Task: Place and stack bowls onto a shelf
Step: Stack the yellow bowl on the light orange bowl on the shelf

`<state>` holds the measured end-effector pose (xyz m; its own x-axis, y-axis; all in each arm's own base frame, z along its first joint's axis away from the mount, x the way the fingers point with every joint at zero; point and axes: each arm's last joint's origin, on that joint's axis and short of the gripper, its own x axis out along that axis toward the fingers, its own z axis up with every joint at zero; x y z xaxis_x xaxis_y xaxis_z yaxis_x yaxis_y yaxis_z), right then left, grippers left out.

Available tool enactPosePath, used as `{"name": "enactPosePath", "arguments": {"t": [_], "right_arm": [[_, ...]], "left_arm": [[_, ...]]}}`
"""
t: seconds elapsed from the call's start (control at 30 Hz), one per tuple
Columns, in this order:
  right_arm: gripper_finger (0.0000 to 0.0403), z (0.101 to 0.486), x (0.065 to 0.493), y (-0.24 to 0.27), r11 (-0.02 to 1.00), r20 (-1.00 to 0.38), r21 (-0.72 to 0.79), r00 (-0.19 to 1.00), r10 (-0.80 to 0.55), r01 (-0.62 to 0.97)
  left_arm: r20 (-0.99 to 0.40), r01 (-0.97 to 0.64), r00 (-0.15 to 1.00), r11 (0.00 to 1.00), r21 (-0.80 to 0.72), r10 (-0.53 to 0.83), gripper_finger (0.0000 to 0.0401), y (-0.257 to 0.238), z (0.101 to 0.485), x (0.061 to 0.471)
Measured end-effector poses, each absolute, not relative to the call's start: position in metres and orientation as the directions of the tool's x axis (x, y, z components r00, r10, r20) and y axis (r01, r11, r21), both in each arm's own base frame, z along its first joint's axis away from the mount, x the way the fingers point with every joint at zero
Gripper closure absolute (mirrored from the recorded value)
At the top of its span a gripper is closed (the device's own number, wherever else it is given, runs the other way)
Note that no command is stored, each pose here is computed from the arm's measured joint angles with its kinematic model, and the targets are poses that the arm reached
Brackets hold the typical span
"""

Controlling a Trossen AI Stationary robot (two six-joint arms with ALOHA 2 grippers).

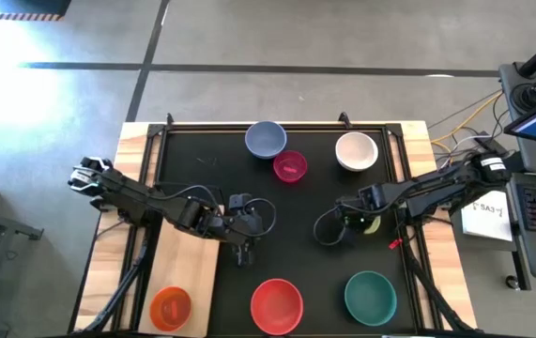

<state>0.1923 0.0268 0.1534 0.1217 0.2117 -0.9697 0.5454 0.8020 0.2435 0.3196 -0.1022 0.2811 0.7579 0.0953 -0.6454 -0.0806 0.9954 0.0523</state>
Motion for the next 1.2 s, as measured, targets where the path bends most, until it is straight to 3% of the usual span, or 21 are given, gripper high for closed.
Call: {"name": "enactPosePath", "arguments": {"t": [0.13, 0.37, 0.57, 0.73, 0.9, 1.2], "right_arm": [[0.0393, 0.170, 0.193, 0.031, 0.817, -0.922, 0.387, 0.150, 0.358, 0.428], [0.0396, 0.235, 0.211, 0.040, 0.779, -0.742, 0.627, 0.311, 0.594, 0.006], [0.0396, 0.281, 0.230, 0.046, 0.678, -0.568, 0.645, 0.373, 0.734, -0.352], [0.0395, 0.298, 0.246, 0.052, 0.541, -0.455, 0.577, 0.309, 0.835, -0.612], [0.0395, 0.296, 0.262, 0.057, 0.426, -0.416, 0.545, 0.209, 0.885, -0.722], [0.0394, 0.294, 0.281, 0.060, 0.380, -0.456, 0.507, 0.134, 0.880, -0.774]], "left_arm": [[-0.637, -0.068, 0.765, 0.996, 0.064, 0.093, 0.0328, -0.103, 0.284, 0.321], [-0.582, 0.002, 0.809, 0.991, 0.134, 0.077, 0.0328, -0.104, 0.293, 0.325], [-0.519, 0.091, 0.853, 0.960, 0.263, 0.061, 0.0328, -0.106, 0.298, 0.331], [-0.477, 0.231, 0.876, 0.925, 0.301, -0.064, 0.0328, -0.110, 0.303, 0.334], [-0.452, 0.267, 0.884, 0.920, 0.288, -0.115, 0.0328, -0.114, 0.300, 0.338], [-0.439, 0.327, 0.875, 0.917, 0.229, -0.202, 0.0303, -0.117, 0.291, 0.349]]}}
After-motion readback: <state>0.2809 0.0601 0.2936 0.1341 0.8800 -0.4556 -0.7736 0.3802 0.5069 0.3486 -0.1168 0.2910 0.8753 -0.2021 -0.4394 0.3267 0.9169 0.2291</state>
